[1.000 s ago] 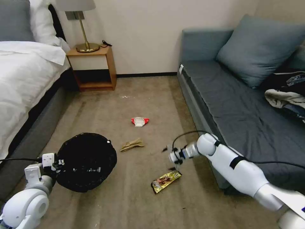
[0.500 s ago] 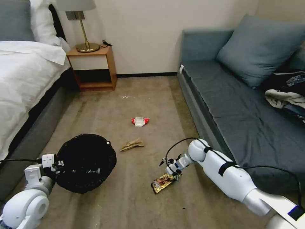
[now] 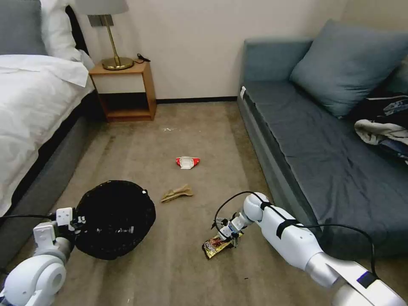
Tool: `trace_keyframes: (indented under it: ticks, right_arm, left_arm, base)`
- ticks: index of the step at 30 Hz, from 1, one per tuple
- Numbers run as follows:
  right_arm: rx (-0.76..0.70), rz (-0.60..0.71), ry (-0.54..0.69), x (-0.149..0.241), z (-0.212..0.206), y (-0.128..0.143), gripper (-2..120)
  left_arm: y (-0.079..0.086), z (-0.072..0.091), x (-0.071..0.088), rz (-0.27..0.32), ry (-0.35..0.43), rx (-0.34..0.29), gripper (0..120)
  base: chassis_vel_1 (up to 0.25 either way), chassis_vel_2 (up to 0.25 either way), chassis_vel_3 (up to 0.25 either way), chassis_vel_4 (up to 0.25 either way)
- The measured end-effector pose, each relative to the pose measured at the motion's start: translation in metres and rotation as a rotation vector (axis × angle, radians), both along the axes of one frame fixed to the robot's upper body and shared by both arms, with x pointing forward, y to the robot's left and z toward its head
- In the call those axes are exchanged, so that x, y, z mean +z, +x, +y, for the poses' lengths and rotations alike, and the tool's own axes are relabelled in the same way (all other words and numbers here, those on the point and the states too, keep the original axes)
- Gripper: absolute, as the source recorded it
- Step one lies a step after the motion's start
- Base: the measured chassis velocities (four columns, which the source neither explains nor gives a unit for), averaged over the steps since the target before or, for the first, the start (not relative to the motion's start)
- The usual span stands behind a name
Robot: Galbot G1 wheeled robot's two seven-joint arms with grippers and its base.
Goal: Pick up the trash bin, then pick up the garbage on the floor and place it into the trash bin.
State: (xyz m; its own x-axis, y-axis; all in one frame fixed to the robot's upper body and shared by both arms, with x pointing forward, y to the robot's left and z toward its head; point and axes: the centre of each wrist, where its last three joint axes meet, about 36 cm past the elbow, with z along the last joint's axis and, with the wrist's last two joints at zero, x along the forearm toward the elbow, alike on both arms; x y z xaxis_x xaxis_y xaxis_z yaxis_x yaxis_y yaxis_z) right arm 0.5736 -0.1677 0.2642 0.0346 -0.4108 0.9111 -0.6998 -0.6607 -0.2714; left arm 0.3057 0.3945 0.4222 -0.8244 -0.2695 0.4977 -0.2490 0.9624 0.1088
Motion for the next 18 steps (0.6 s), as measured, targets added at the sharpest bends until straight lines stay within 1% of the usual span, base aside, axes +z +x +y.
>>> trace_keyframes:
  ticks: [6,18]
  right_arm:
    - [0.029,-0.048,-0.015,-0.003,0.003,-0.001,100]
    - [0.012,-0.043,-0.035,-0.013,-0.009,-0.004,100]
  left_arm:
    - [-0.003,-0.003,-0.001,0.001,-0.003,-0.001,3]
    - [-0.007,-0.007,0.001,-0.007,-0.007,-0.006,3]
  base:
    - [0.0,0.0,0.0,0.0]
    - [0.0,0.0,0.0,0.0]
